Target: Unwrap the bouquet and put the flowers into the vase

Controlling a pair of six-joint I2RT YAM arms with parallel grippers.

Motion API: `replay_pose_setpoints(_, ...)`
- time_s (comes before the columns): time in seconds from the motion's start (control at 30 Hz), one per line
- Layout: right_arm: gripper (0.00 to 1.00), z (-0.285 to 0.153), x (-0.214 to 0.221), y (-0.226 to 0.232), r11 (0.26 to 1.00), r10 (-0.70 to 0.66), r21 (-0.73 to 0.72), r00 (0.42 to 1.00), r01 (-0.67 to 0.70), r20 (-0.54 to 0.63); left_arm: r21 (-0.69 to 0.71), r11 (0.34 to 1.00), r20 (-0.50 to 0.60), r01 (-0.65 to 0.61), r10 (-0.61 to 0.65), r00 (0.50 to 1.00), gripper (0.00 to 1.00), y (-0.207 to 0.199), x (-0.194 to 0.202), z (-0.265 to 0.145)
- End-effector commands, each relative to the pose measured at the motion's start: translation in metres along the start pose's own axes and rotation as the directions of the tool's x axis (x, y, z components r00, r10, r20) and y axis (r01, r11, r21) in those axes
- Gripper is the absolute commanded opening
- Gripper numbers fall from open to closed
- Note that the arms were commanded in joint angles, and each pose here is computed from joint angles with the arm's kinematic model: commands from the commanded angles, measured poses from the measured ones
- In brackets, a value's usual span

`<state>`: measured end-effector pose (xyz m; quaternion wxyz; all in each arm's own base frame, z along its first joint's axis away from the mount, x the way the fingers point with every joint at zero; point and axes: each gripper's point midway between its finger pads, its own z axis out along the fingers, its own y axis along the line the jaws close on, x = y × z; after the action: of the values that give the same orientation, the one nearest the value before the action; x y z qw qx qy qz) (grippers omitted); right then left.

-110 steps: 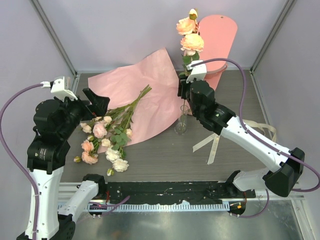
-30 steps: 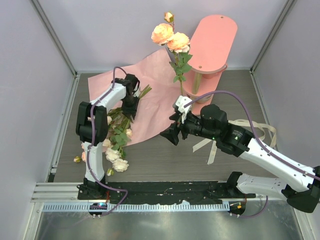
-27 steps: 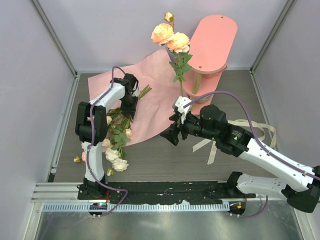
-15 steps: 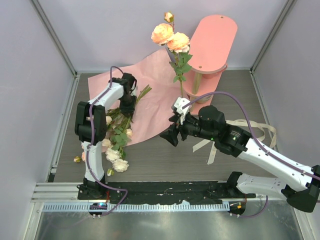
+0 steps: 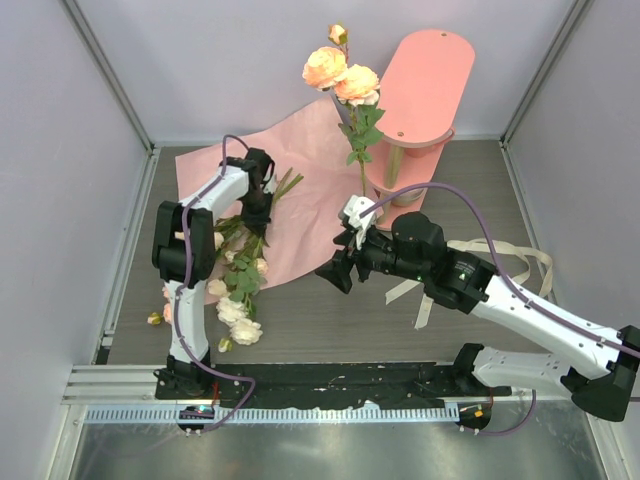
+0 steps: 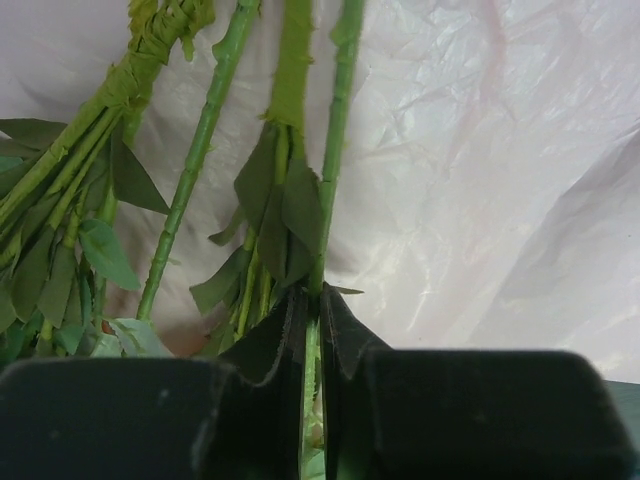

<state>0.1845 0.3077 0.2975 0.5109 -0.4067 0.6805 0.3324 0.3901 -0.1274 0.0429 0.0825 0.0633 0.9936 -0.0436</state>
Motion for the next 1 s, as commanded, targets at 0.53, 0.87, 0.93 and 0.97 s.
replay_pose_setpoints(0.53,0.79,0.036,0.006,-0.016,0.957,-0.283,0.075,0.959,0.281,0.012,0.093,0.995,0.242,-0.041,0.017,0.970,0.00,-0.016,-0.012,-0.122)
replay_pose_setpoints(0.87,0.85,0.073,0.016,0.003,0.488,-0.872,0.031,0.488,0.873,-0.021,0.323,0.933,0.302,-0.157,0.056,0.952,0.00,-0.057,0.005,-0.158)
replay_pose_setpoints(0.93,0.83,0.084,0.019,0.005,0.374,-0.927,0.017,0.375,0.927,-0.022,0.348,0.920,0.321,-0.182,0.066,0.945,0.00,-0.061,0.010,-0.168)
replay_pose_setpoints(0.97,0.83,0.092,0.027,0.006,0.263,-0.965,-0.010,0.262,0.965,-0.027,0.355,0.916,0.328,-0.186,0.065,0.942,0.00,-0.063,0.011,-0.170)
